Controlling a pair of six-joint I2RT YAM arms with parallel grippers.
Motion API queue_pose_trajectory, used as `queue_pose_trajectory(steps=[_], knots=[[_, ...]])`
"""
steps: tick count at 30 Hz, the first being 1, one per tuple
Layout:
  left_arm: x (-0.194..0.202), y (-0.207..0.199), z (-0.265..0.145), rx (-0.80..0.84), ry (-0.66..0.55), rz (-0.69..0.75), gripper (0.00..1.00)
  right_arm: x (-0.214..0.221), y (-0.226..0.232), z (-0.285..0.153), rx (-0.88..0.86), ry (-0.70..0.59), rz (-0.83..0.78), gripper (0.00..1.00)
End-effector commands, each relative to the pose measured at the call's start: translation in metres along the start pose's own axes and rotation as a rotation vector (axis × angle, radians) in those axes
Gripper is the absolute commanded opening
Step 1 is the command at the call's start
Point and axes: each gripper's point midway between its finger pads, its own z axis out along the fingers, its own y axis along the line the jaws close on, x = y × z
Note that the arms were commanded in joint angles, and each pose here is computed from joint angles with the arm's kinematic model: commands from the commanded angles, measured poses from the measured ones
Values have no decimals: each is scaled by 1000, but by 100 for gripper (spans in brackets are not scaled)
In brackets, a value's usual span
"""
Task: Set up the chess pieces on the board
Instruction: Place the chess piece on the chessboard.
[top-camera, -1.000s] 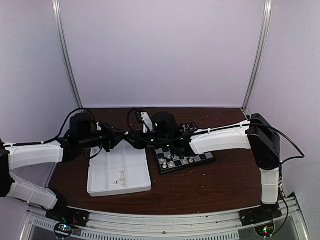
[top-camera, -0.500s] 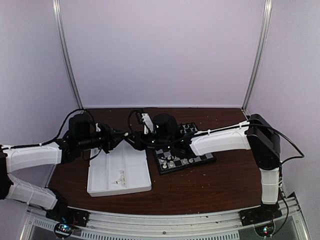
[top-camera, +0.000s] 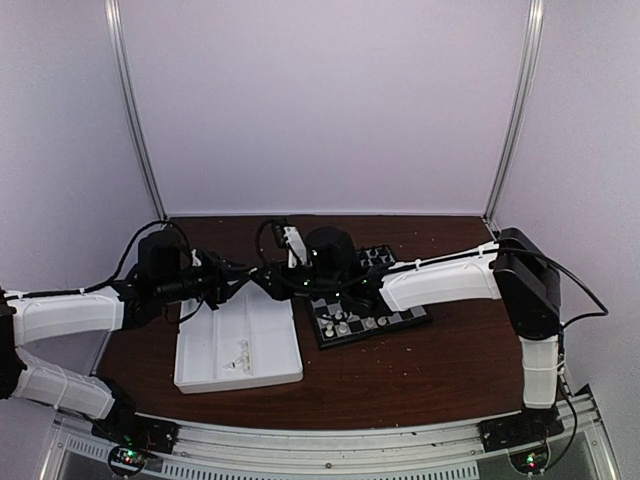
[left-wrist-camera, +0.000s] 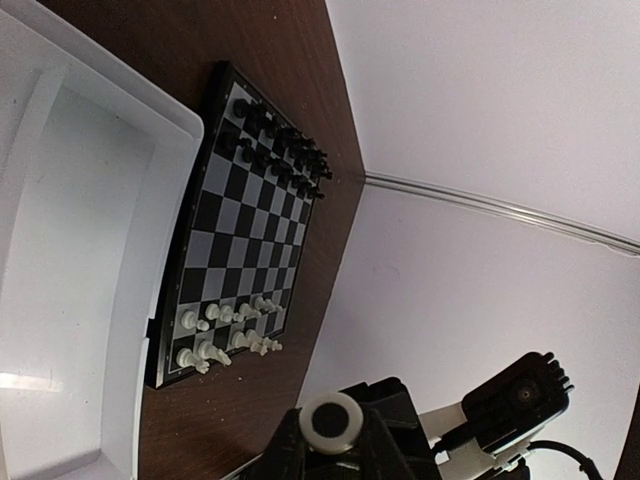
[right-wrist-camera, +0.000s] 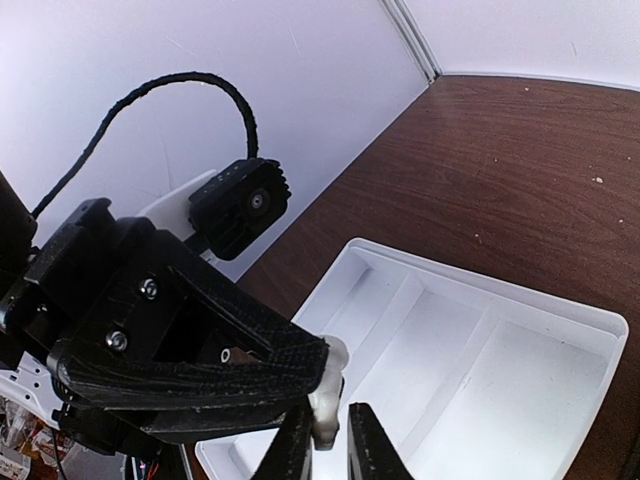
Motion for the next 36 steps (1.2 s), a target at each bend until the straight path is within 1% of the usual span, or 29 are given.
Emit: queue_pose_trajectory(steps=[1,6,9,13,15,16,19,22,26,30,33,36], knots=[[9,-11,-3,52,32,23,18,-23,7,-6,3,-61,4,13],[9,-12,-3,55,31,24,18,-24,9,-7,-4,-62,10,2],[9,-11,-4,53,32,24,18,-24,10,-7,-7,-60,11,0],[9,-10,-4,53,30,26,19,-26,12,-9,-11,-60,9,0],[8,-10,-5,55,25,32,22,-26,13,-11,-9,-53,5,0],[8,-13,-6,65,18,55,27,-26,12,-13,-4,-50,-1,0],[6,-27,-12,91,3,183,43,-23,1,-22,30,-16,-17,0],[-1,-31,-21,16,-22,319,50,-22,-18,-39,54,45,-3,0],[-10,-41,-39,-89,-64,511,53,-28,-52,-82,166,114,6,0],[-17,-47,-54,-193,-94,695,54,-34,-75,-134,337,209,-53,0],[-25,-46,-60,-268,-113,785,54,-41,-88,-174,439,270,-110,0],[-29,-44,-62,-325,-109,843,54,-36,-109,-207,542,382,-133,0]])
